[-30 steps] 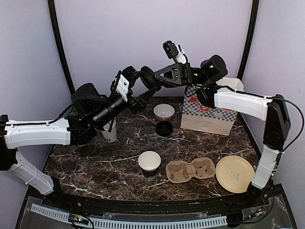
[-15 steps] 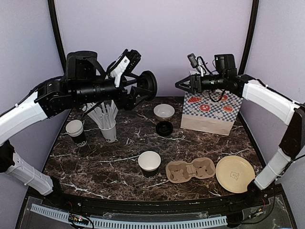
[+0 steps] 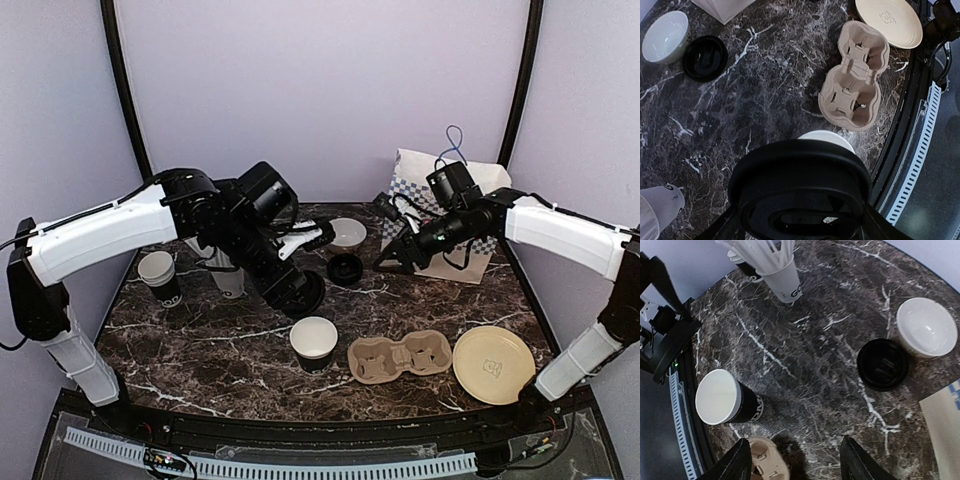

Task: Pack the takeout coffee

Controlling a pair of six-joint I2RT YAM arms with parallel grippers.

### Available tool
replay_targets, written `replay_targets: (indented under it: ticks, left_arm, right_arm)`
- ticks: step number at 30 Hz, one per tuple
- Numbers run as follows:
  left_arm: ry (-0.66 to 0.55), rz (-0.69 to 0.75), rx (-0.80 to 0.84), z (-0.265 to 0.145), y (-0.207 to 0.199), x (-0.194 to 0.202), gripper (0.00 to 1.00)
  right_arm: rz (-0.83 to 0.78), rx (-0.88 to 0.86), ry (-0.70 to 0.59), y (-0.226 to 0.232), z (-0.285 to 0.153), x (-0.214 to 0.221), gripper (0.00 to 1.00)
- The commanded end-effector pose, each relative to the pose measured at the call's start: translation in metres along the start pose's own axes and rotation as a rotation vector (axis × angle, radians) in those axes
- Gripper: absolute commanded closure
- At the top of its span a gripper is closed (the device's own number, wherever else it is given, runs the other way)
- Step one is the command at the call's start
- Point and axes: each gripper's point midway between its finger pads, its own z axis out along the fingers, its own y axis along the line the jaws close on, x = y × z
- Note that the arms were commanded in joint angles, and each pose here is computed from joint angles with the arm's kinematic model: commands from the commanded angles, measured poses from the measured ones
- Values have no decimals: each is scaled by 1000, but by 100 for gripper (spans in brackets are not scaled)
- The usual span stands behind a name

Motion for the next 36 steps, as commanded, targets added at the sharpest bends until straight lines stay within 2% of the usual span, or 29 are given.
replay_targets:
  ticks: [1,7,12,27,36]
  left_arm:
    - [89,-22,41,0,-13,13,33]
    - [158,-14,26,24,-12,16,32]
    - [212,9,29,41,-16,18,31]
    - [348,55,19,60,-24,39,31]
    - [337,61,8,65,-23,35,31]
  right_arm:
    - [15,-106,70,31,13,26,40]
    - [118,-244,85,47,32,36,40]
    - [198,-301,100,49,42,43,34]
    - [228,-306,107,45,50,54,34]
    - [231,-313,109,46,51,57,34]
